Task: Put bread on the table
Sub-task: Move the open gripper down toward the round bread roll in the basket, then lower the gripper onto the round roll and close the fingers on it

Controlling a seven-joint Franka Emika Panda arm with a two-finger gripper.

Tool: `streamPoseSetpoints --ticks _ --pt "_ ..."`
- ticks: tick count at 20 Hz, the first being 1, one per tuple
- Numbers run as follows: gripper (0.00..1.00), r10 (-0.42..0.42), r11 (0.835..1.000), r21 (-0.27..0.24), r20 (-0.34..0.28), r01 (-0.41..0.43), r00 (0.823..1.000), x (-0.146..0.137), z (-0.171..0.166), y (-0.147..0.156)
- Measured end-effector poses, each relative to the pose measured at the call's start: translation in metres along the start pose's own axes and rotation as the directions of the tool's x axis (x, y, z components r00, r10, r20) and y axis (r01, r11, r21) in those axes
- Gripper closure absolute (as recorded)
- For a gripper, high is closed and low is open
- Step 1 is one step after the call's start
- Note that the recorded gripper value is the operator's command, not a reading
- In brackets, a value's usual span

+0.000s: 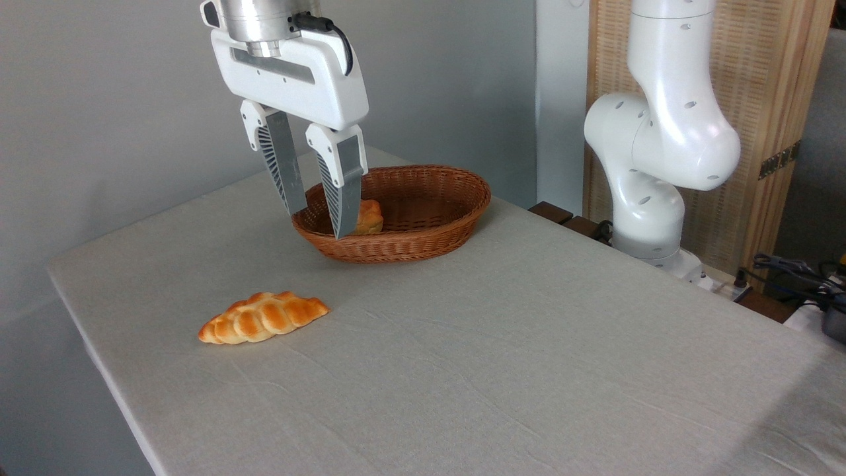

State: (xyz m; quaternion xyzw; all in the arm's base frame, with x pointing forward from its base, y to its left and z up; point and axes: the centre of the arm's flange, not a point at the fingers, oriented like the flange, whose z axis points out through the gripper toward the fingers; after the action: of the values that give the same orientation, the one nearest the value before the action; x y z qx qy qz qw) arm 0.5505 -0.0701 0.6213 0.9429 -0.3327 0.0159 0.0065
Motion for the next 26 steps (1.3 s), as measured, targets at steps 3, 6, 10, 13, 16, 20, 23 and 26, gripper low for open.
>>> streamPoseSetpoints --ticks 3,6,10,13,16,20,23,26 --pt "0.0 0.0 1.0 0.0 0.0 0.0 1.0 0.0 0.0 0.0" --pt "0.0 0.0 1.0 0.0 0.0 0.0 1.0 0.0 0.0 0.0" --pt "0.0 0.0 1.0 -0.001 0.002 0.0 1.0 0.0 0.001 0.0" --pt "0.0 0.0 1.0 -0.001 0.002 0.0 1.0 0.0 0.001 0.001" --pt "0.0 0.003 1.0 -0.003 0.005 -0.003 1.0 -0.001 0.002 0.002" --pt "0.0 0.038 0.999 -0.01 0.013 -0.038 0.999 0.006 0.006 0.021" --pt "0.0 0.107 0.994 -0.019 0.021 -0.107 0.994 0.014 0.011 0.061" --pt "0.0 0.198 0.98 -0.034 0.012 -0.198 0.98 0.026 0.023 0.113"
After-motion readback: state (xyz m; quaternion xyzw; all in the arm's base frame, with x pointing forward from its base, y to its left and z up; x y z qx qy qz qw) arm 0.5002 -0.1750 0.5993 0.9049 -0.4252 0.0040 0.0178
